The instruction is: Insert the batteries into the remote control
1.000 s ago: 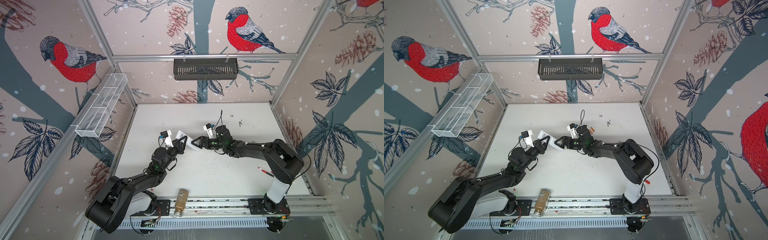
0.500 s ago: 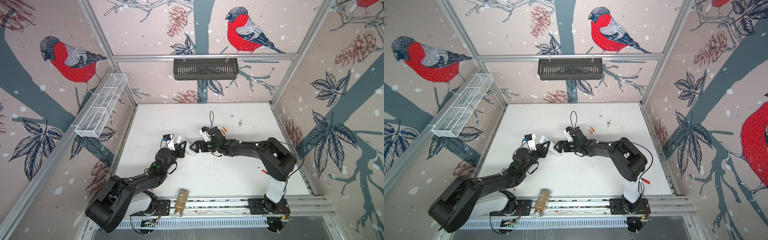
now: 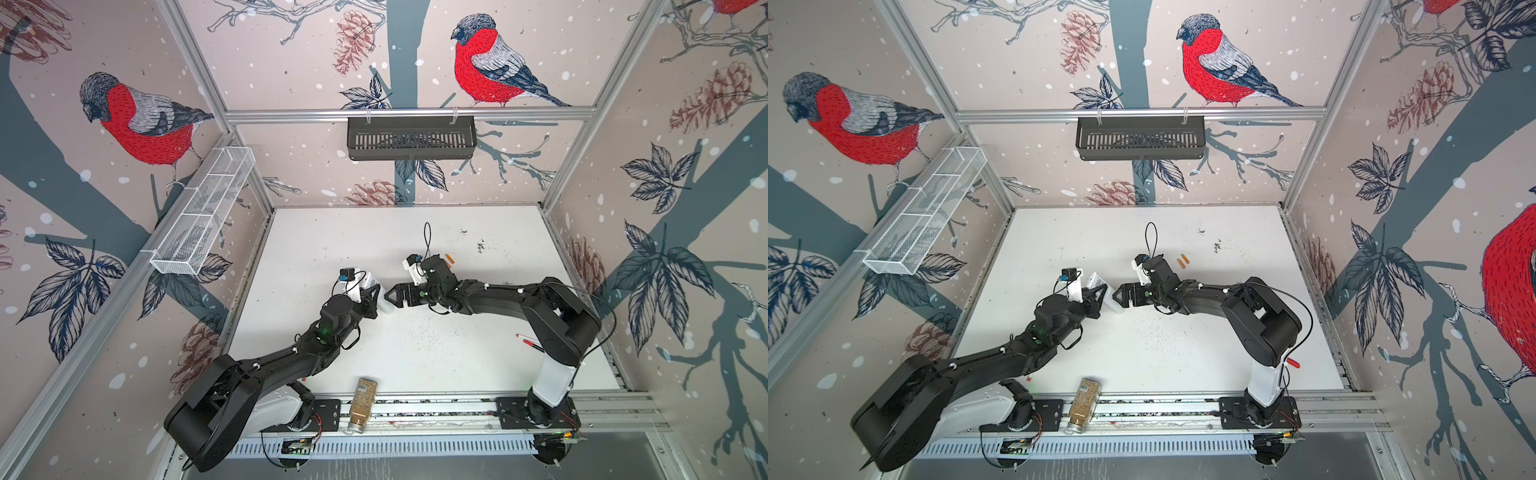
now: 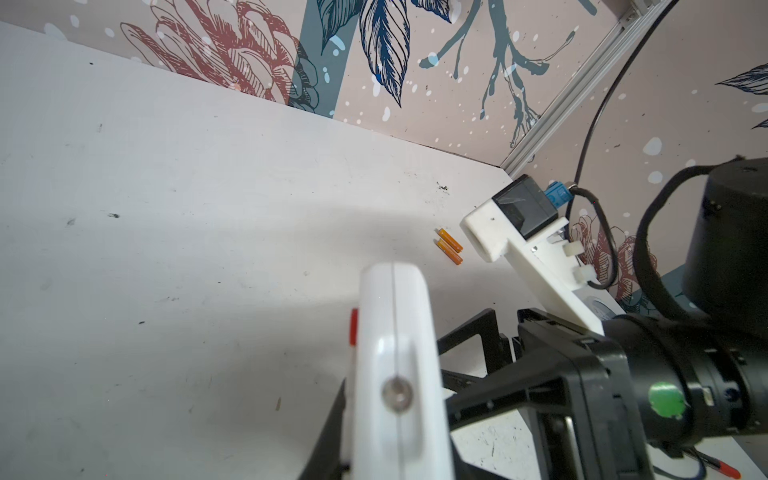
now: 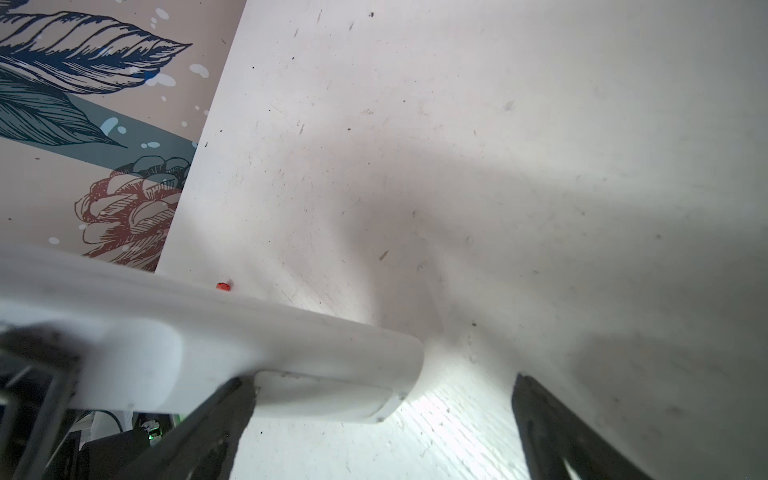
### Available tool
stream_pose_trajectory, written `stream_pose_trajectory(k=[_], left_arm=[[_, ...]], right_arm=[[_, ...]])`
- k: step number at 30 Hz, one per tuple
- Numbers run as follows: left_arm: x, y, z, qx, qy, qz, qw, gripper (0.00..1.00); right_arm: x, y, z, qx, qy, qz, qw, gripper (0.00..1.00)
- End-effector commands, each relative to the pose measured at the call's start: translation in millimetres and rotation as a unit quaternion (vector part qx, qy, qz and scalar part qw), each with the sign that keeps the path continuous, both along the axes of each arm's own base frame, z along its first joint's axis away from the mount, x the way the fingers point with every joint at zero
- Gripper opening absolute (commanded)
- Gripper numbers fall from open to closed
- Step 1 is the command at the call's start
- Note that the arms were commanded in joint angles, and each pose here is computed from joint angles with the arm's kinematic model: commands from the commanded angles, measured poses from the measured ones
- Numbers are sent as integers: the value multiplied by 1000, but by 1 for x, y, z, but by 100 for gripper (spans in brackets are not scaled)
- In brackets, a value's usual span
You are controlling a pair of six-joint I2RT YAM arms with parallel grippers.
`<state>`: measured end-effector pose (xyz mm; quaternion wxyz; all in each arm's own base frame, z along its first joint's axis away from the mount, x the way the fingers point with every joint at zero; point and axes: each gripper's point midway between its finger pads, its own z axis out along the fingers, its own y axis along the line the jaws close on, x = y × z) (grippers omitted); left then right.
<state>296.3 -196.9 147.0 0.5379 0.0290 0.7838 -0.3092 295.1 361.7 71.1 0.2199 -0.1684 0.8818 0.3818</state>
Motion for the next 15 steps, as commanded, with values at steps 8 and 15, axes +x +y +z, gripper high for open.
stream_pose_trajectory(k=[8, 15], left_arm=[[7, -2, 49, -45, -77, 7, 996, 0], [8, -5, 50, -48, -76, 1, 996, 0]], right_arm=[[3, -53, -25, -88, 0, -57, 994, 99], [2, -50, -20, -78, -10, -47, 996, 99]])
